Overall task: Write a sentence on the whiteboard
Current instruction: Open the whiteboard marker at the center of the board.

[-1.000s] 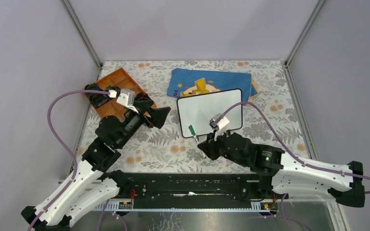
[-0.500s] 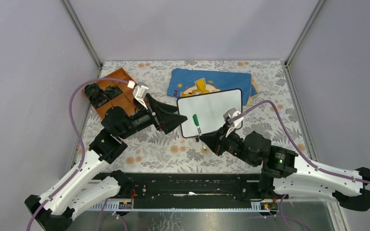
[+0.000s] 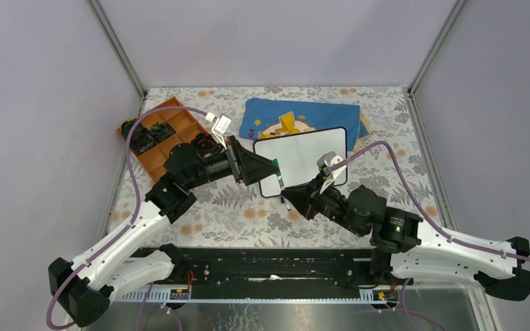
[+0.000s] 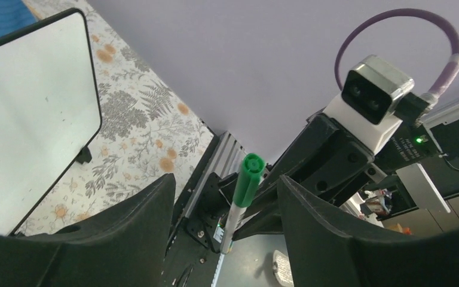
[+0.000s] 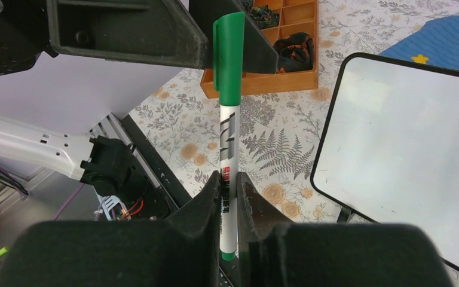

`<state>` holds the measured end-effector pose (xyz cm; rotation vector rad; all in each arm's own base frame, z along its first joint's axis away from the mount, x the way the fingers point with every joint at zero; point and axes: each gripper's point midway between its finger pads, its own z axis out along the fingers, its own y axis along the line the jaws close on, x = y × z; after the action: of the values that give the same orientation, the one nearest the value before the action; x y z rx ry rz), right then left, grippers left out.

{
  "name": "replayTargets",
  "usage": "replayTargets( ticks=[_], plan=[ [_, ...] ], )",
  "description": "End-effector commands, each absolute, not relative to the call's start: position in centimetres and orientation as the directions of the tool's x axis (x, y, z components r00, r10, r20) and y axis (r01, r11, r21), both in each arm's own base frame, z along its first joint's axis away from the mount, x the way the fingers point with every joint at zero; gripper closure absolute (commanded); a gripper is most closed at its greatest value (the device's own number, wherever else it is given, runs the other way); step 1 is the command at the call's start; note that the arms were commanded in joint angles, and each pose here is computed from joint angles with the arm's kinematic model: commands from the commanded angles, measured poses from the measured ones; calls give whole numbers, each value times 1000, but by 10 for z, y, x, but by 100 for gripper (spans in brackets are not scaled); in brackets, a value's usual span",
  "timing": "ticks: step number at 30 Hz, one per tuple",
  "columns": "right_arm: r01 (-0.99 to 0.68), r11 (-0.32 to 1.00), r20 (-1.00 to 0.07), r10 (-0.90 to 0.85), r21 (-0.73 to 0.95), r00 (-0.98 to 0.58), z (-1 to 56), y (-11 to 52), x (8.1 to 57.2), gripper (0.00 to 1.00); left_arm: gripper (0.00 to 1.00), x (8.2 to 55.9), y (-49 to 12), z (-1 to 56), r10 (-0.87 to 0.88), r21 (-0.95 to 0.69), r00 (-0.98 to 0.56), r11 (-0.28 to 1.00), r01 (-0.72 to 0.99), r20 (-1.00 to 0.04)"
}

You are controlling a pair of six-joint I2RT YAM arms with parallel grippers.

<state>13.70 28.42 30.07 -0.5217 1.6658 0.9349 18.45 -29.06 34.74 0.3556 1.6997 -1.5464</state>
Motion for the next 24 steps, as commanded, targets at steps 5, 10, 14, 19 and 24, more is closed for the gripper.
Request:
replayTargets(
  ticks=[5,10,14,19,24],
  plan=[
    [-754,570,-945,205,326,-253,339,292,141,100,46,172,-294,381,-324,-672,-615,98,734,-719],
    [-749,575,-944,215,330,-250,340,294,143,100,53,171,-294,376,-316,-678,-623,96,729,-715],
    [-749,576,-944,214,329,-251,340,296,144,100,63,170,-294,374,-316,-678,-624,95,729,-715],
    [-748,575,-943,215,333,-255,339,297,144,100,77,170,-294,370,-311,-682,-629,95,725,-712],
    [-749,571,-942,217,336,-257,339,297,143,100,92,169,-294,368,-308,-686,-634,93,722,-709]
  ],
)
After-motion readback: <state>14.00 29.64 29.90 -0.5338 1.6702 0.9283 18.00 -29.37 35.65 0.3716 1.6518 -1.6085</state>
